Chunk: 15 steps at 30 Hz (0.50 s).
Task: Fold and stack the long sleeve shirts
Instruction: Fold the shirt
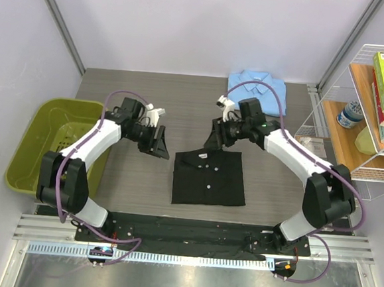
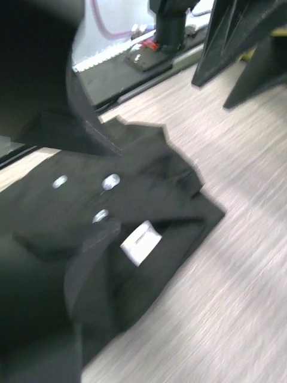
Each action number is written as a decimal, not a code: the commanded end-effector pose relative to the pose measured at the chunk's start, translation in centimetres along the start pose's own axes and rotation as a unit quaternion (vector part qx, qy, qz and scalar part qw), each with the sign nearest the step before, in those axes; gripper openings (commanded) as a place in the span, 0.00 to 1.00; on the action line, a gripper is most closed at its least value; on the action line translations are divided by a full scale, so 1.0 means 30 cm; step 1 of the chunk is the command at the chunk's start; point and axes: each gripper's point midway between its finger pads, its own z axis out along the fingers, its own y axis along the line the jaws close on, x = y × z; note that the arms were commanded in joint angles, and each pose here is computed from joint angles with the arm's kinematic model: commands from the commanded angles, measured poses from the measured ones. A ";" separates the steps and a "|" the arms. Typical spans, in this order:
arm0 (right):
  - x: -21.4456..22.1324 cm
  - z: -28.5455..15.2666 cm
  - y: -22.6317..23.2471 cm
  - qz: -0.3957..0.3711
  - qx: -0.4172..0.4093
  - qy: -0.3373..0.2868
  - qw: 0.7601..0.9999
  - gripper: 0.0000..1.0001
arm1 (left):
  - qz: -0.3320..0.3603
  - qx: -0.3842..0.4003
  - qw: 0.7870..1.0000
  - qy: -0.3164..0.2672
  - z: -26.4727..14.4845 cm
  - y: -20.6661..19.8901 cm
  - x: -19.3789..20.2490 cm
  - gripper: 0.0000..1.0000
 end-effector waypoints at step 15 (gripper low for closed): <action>0.217 -0.201 -0.215 0.012 0.065 0.076 0.995 0.36 | -0.012 -0.065 0.996 0.063 0.208 -0.001 -0.088 0.48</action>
